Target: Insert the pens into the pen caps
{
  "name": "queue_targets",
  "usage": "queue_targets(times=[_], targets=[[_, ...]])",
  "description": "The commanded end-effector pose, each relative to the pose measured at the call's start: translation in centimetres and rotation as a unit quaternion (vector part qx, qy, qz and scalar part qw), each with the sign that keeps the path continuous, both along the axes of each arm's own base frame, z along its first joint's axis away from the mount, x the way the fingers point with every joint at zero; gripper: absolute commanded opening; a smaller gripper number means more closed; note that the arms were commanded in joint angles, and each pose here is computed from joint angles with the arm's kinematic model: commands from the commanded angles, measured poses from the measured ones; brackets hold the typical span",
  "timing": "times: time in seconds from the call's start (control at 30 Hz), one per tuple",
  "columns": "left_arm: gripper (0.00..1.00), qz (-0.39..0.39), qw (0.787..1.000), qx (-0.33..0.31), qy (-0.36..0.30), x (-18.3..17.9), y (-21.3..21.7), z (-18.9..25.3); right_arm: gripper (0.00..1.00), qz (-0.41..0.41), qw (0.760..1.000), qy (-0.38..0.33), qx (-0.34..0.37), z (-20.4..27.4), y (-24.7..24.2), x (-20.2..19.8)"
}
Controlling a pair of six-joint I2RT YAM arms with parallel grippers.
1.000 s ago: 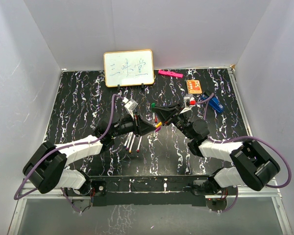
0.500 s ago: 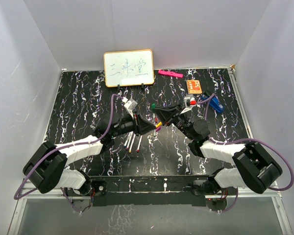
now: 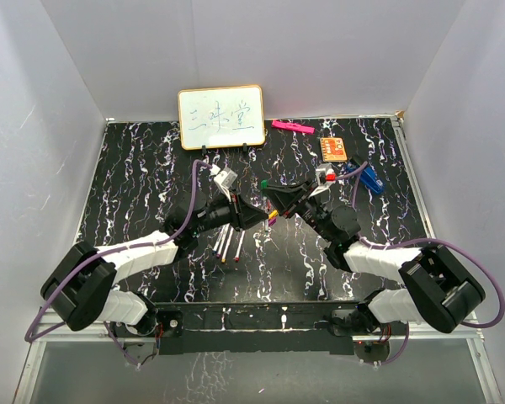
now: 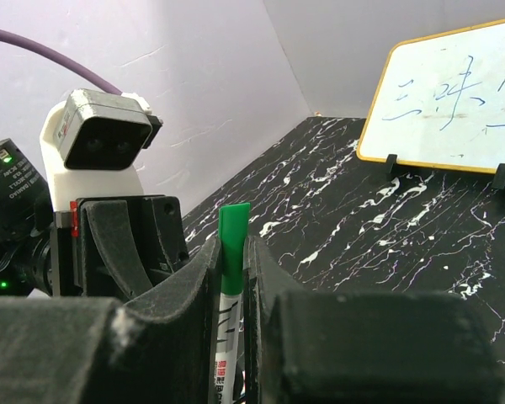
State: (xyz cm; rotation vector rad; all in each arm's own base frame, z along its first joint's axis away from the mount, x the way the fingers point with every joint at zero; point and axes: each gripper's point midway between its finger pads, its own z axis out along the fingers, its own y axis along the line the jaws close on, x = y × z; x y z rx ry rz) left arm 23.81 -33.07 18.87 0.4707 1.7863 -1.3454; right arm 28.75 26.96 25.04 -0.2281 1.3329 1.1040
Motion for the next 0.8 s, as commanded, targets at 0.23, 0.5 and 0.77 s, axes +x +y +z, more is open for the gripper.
queue_targets(times=[0.23,0.5,0.77], targets=[[0.0,0.074,0.977,-0.109,-0.171,2.5,0.9,12.4,0.0,0.025,0.994,0.08,-0.077,-5.1,1.0,-0.2],[0.0,0.124,0.959,-0.15,-0.204,3.9,2.8,15.7,0.0,0.038,0.979,0.147,-0.133,-10.3,1.1,-1.0],[0.0,0.148,0.948,-0.175,-0.222,5.2,4.2,17.8,0.0,0.053,0.965,0.196,-0.167,-14.6,1.6,-3.1]])
